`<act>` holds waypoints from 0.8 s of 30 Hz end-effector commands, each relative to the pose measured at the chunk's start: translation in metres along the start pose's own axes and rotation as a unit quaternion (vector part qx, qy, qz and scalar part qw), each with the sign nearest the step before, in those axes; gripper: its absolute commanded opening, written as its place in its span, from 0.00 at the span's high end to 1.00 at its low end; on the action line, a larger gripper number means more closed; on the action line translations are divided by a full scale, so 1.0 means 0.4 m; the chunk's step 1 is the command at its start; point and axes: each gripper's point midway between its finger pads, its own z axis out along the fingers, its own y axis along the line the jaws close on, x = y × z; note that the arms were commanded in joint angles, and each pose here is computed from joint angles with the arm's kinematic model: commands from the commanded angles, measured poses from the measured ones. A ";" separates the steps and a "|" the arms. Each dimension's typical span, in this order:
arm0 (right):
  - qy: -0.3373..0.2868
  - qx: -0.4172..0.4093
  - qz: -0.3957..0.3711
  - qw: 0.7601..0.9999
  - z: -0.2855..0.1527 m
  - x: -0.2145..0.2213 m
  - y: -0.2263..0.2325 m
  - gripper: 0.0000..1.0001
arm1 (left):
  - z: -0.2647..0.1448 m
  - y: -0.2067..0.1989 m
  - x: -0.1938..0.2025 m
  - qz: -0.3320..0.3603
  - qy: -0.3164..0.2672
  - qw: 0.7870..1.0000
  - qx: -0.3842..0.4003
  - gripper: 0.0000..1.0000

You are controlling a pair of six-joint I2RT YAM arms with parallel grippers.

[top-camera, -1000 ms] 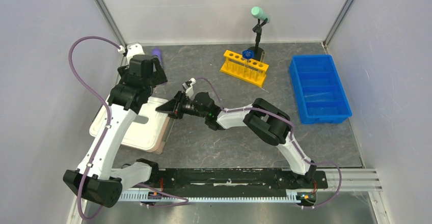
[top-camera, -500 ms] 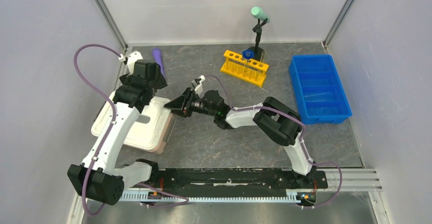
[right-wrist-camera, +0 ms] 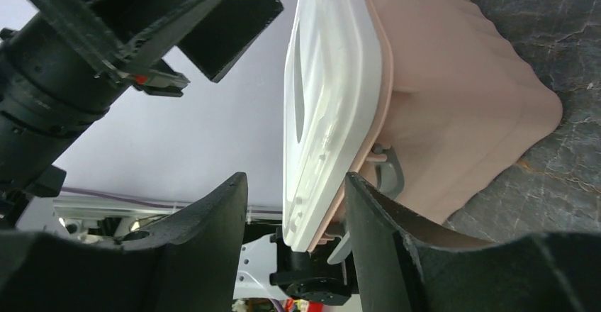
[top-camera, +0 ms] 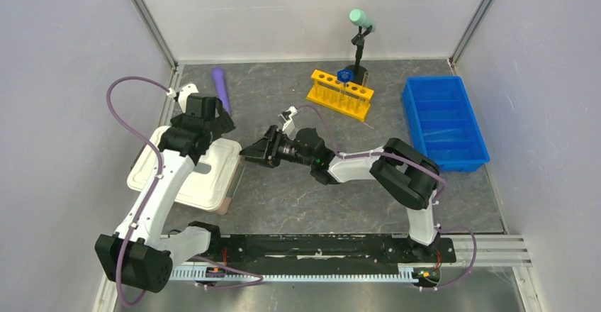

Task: Organize the chemistry lab equipment

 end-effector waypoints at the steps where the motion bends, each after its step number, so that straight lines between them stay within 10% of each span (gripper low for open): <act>1: -0.010 -0.014 -0.053 0.998 -0.033 -0.013 0.053 0.40 | -0.004 -0.017 0.003 -0.039 -0.007 0.999 0.026 0.00; 24: 0.010 0.013 -0.040 0.999 0.008 0.074 -0.011 0.22 | 0.026 -0.024 0.076 -0.040 0.031 0.998 0.039 0.00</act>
